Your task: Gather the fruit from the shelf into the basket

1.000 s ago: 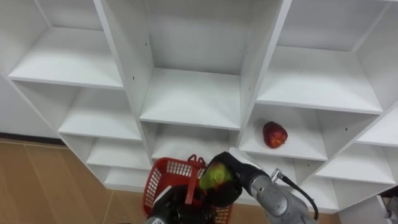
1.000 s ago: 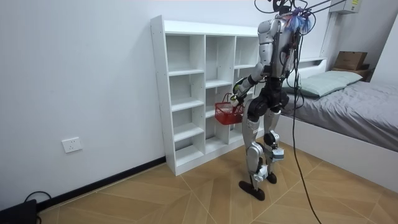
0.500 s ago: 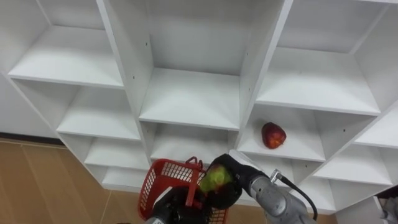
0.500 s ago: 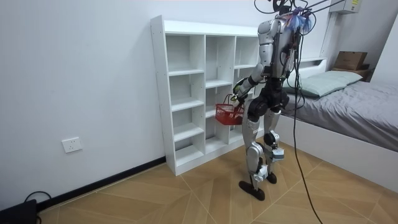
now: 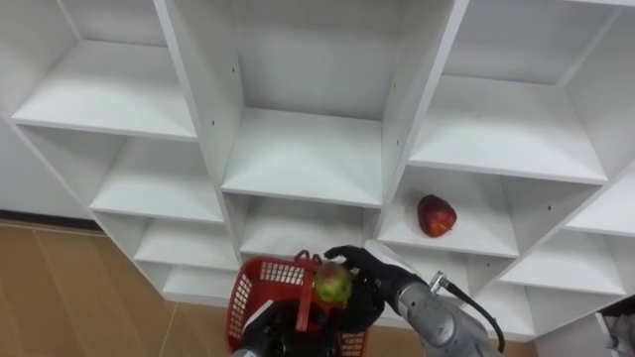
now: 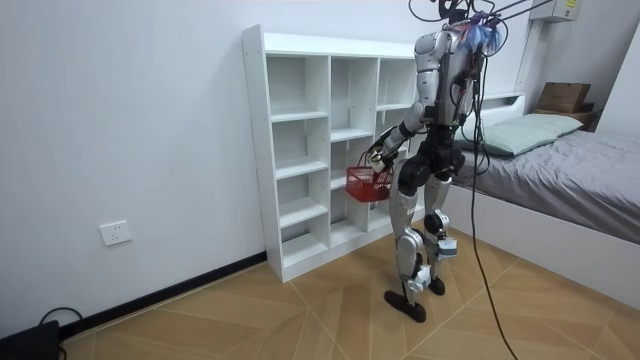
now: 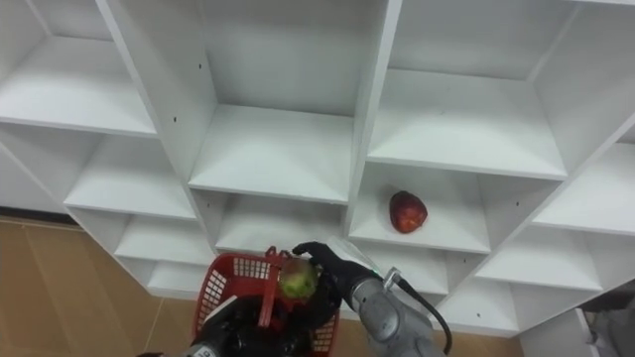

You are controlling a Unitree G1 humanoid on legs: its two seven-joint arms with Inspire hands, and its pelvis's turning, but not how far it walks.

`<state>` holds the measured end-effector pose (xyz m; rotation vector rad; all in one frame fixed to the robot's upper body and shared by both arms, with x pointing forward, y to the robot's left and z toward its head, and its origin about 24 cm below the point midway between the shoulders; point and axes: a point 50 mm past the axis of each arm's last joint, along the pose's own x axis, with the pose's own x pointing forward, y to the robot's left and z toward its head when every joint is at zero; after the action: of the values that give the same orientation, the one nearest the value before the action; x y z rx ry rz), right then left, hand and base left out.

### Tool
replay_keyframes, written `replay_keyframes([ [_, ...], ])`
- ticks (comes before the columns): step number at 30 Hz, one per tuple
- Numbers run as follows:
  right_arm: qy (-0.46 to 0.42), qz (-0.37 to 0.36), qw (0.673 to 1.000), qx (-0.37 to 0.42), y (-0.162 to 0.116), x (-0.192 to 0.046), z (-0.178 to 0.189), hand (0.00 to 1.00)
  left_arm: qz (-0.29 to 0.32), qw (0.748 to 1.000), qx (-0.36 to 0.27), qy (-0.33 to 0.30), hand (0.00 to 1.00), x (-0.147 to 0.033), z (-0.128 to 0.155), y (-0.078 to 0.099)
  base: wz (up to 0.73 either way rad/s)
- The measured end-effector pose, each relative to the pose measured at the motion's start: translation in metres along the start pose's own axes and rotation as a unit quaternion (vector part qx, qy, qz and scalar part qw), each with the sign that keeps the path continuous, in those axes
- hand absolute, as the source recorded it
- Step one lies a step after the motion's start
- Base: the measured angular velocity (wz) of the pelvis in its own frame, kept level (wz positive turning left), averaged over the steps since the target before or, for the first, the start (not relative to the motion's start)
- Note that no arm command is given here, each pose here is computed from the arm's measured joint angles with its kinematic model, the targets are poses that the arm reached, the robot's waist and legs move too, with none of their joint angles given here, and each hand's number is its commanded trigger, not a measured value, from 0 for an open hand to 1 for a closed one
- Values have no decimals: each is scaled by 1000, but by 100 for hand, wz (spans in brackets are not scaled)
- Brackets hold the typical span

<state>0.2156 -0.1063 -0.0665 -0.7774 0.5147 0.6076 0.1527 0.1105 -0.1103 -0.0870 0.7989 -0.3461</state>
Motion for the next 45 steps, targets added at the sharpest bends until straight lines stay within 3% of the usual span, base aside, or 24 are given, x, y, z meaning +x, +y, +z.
replay_keyframes([
  [45, -7, -27, 999, 21, -5, -1, 0, 0, 5, 1000, 3, 7, 100, 0, -1, 3, 0],
])
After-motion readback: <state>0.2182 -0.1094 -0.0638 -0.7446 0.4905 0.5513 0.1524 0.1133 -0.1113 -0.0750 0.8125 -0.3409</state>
